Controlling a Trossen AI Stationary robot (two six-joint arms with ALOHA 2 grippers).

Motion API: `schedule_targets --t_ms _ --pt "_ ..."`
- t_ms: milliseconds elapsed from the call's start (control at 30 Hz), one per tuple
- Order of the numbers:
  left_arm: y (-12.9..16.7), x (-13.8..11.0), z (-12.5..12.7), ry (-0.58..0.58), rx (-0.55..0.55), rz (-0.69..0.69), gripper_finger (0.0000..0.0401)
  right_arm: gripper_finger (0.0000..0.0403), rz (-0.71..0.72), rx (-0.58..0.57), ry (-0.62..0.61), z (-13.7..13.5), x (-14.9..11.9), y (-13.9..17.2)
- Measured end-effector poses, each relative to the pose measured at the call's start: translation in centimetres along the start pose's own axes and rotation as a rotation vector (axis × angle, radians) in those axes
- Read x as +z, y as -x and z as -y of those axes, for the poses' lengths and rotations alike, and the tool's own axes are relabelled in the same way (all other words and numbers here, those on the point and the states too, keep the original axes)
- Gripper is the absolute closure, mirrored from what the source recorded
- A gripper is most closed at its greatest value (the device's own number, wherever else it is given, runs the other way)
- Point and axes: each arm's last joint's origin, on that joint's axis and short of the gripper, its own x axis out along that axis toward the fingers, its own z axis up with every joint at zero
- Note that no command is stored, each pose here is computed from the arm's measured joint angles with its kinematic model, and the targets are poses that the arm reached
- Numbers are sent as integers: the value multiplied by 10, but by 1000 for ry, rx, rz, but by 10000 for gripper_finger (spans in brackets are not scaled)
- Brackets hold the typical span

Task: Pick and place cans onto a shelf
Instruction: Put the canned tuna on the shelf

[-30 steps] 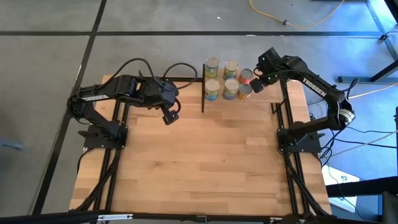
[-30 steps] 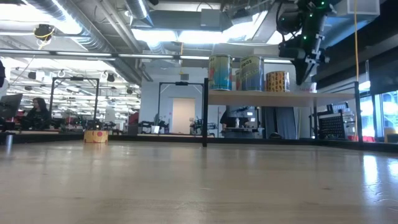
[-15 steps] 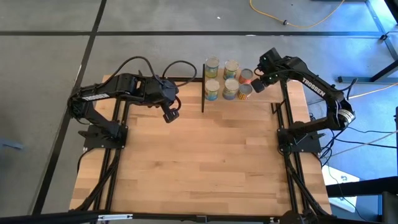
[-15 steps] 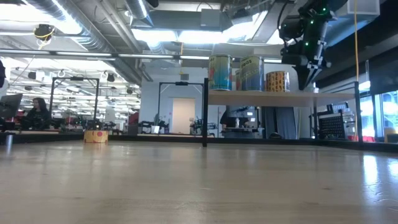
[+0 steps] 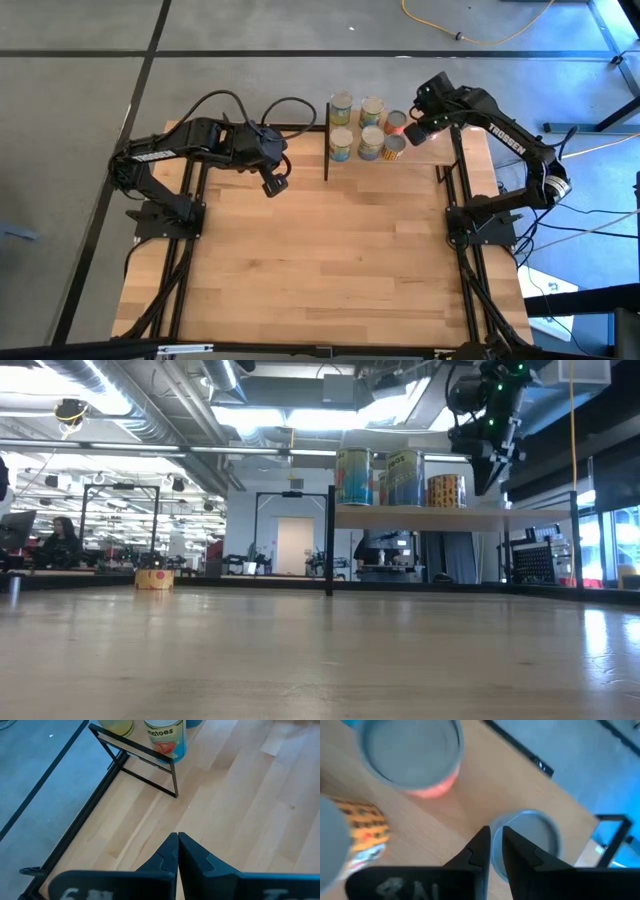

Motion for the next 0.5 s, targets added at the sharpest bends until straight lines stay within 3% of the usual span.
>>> schedule_targets --t_ms 233,400,500 --pt "0 0 0 0 0 0 401 396 -31 18 59 -4 3 31" --pt "0 0 0 0 0 0 401 399 -206 21 70 -6 -15 28" --pt "0 0 0 -1 1 -1 401 400 -223 22 78 -7 -18 22"
